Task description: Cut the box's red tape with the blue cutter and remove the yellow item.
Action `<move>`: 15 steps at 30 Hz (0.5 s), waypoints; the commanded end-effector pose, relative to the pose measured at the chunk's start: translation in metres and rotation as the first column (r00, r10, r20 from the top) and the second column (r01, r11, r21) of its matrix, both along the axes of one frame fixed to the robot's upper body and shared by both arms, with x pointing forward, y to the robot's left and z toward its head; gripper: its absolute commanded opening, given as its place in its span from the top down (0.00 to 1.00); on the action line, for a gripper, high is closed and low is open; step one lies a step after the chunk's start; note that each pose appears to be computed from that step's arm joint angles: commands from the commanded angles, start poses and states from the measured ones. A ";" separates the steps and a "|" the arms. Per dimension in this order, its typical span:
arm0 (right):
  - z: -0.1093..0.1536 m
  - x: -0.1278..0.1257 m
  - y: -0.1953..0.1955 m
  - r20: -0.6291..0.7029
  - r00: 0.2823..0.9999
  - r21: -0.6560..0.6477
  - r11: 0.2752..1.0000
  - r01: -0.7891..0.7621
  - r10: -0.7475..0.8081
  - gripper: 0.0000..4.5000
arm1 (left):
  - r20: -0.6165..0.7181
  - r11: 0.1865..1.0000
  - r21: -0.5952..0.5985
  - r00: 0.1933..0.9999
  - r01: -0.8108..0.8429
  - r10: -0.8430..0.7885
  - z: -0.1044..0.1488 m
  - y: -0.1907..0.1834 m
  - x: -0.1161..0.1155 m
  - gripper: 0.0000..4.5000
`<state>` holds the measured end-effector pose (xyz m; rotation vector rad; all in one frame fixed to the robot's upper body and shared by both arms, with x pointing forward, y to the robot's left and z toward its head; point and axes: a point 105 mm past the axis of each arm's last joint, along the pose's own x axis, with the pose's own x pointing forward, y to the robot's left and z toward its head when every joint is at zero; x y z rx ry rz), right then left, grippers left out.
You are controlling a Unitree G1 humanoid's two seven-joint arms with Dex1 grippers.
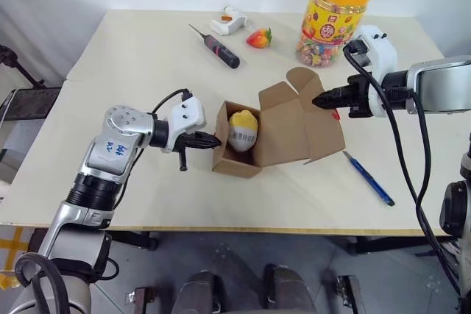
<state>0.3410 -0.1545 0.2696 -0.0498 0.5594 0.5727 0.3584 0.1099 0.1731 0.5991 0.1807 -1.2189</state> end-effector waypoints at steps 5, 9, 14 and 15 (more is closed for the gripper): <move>-0.040 0.003 0.008 -0.124 0.992 0.033 0.999 0.010 -0.006 0.99 | 0.017 1.000 -0.017 1.000 0.003 -0.003 -0.015 -0.007 0.005 1.00; -0.055 0.004 0.001 -0.161 0.986 0.017 0.999 0.046 -0.042 0.99 | 0.006 1.000 -0.025 1.000 0.003 -0.003 -0.022 -0.010 0.005 1.00; -0.068 0.004 -0.007 -0.156 0.984 -0.034 0.996 0.078 -0.082 0.99 | -0.016 1.000 -0.015 1.000 0.025 -0.025 -0.035 -0.017 0.003 1.00; -0.068 0.005 -0.007 -0.145 0.986 -0.035 0.996 0.081 -0.085 0.99 | -0.017 1.000 -0.014 0.999 0.027 -0.027 -0.038 -0.018 0.003 1.00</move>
